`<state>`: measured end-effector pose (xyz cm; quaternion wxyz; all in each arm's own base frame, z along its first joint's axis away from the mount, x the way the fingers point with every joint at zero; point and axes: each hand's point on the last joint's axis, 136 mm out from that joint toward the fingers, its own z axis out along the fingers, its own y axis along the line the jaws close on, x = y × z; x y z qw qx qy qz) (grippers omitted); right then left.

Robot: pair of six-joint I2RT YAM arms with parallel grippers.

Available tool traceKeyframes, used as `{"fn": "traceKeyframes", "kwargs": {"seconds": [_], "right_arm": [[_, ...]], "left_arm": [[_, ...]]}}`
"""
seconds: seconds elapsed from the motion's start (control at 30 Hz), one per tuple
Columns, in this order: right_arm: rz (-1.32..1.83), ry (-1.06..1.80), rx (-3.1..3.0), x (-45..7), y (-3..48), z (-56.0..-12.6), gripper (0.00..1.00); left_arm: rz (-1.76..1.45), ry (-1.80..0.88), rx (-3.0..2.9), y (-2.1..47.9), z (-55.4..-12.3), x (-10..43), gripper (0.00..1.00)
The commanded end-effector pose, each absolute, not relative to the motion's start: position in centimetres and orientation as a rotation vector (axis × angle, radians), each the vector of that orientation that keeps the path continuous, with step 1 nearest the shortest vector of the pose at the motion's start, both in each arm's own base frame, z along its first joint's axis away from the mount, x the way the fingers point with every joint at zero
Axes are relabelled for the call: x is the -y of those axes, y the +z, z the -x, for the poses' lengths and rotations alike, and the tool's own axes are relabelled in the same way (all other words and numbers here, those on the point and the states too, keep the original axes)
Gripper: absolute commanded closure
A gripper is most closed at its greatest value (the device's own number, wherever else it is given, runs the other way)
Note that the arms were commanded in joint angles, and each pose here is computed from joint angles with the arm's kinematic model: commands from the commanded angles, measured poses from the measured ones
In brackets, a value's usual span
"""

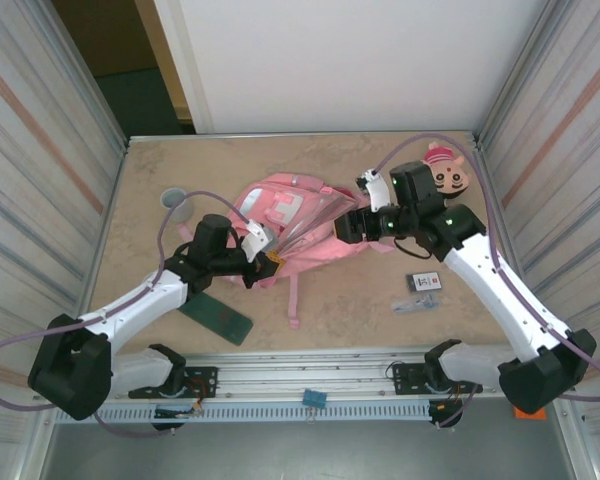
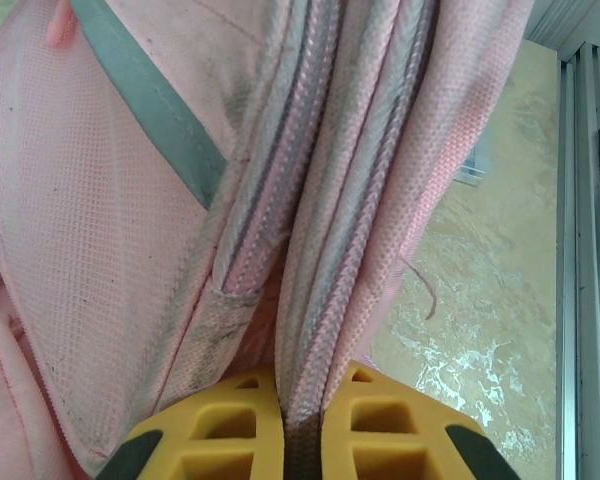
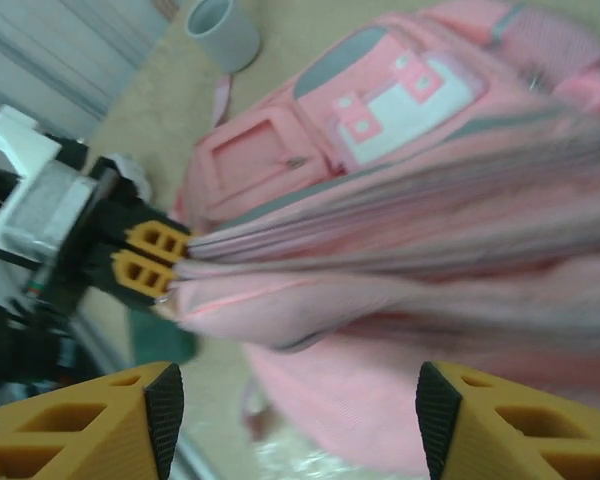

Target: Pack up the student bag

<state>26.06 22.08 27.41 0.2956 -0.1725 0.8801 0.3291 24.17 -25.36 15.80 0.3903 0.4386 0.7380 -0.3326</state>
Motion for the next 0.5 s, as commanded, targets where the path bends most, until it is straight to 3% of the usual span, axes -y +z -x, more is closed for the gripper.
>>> {"fn": "traceKeyframes", "kwargs": {"seconds": [0.0, 0.3, 0.47], "right_arm": [[-0.075, 1.154, -2.518, -23.1, 25.6, -24.9, 0.35], [-0.190, 1.421, -2.424, -28.0, 25.6, -26.9, 0.35], [-0.207, 1.412, -2.377, -27.7, 26.1, -27.7, 0.69]], "left_arm": [[-1.092, -0.959, -1.815, 17.7, -23.6, 26.6, 1.00], [-1.140, -0.991, -1.794, 17.8, -23.5, 27.2, 1.00], [-1.135, -0.977, -1.803, 17.5, -23.4, 26.9, 0.88]]}}
